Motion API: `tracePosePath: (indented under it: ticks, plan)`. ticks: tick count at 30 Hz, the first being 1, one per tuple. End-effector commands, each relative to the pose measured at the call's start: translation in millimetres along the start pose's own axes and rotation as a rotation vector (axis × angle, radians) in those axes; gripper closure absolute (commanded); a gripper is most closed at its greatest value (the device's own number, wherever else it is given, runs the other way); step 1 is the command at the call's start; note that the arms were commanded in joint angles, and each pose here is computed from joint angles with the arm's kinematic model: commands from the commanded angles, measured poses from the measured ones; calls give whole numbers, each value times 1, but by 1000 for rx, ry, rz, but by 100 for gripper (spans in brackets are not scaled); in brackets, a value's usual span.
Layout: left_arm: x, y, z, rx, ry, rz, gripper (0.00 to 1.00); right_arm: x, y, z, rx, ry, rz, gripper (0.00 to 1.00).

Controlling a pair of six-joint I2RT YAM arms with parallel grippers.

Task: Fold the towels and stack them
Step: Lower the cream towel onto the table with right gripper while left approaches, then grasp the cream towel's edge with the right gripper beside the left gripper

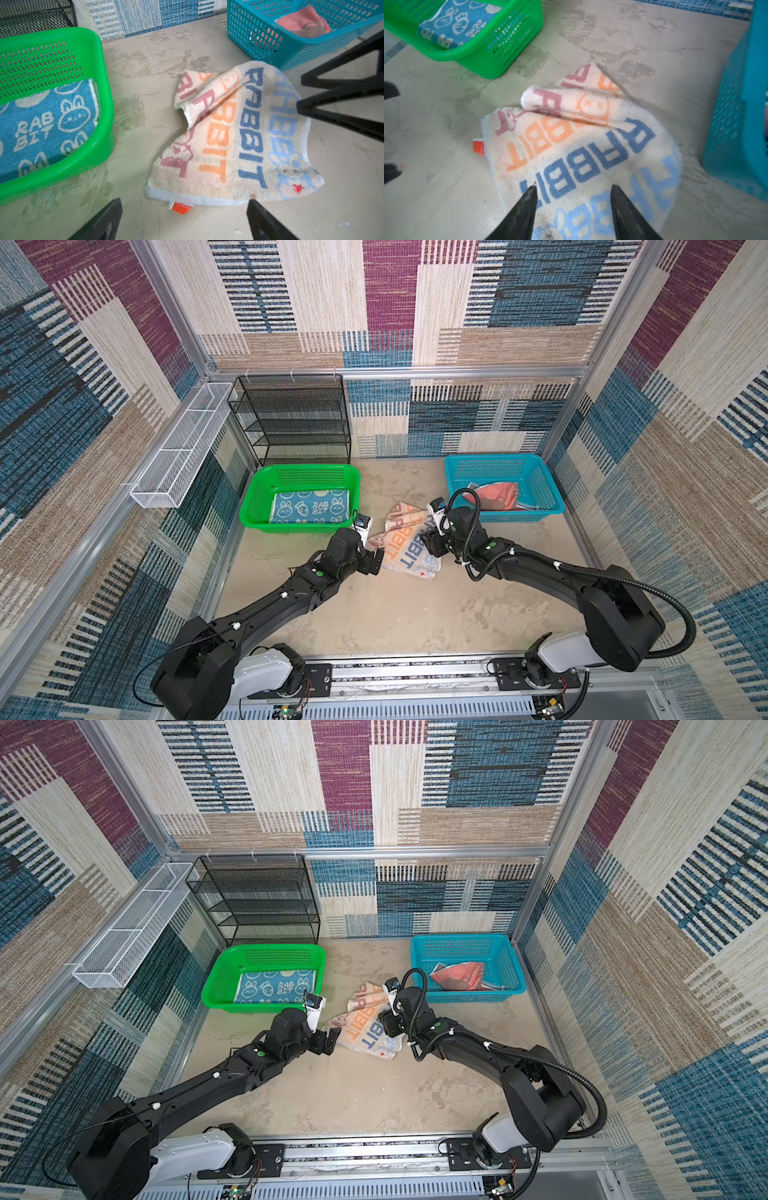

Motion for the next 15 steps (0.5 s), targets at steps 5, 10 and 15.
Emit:
tracePosePath:
  ticks: [5, 10, 15]
  plan:
    - [2, -1, 2, 10, 5, -14, 2, -36, 11, 41, 149, -108, 68, 50]
    - [1, -6, 3, 14, 2, -19, 2, -61, 33, 55, 178, -131, 140, 55]
    - [-1, -10, 5, 23, 0, -20, 2, -77, 52, 61, 196, -145, 190, 60]
Point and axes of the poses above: each gripper's point midway between its finger pads, its own y axis out along the fingers, its own z axis along the line the jaws close on, x = y × z, the point moved 2 cm from there along -y, back along the fingers, and after that the axes turned 10 degrees about y, right-handed, at the moved point
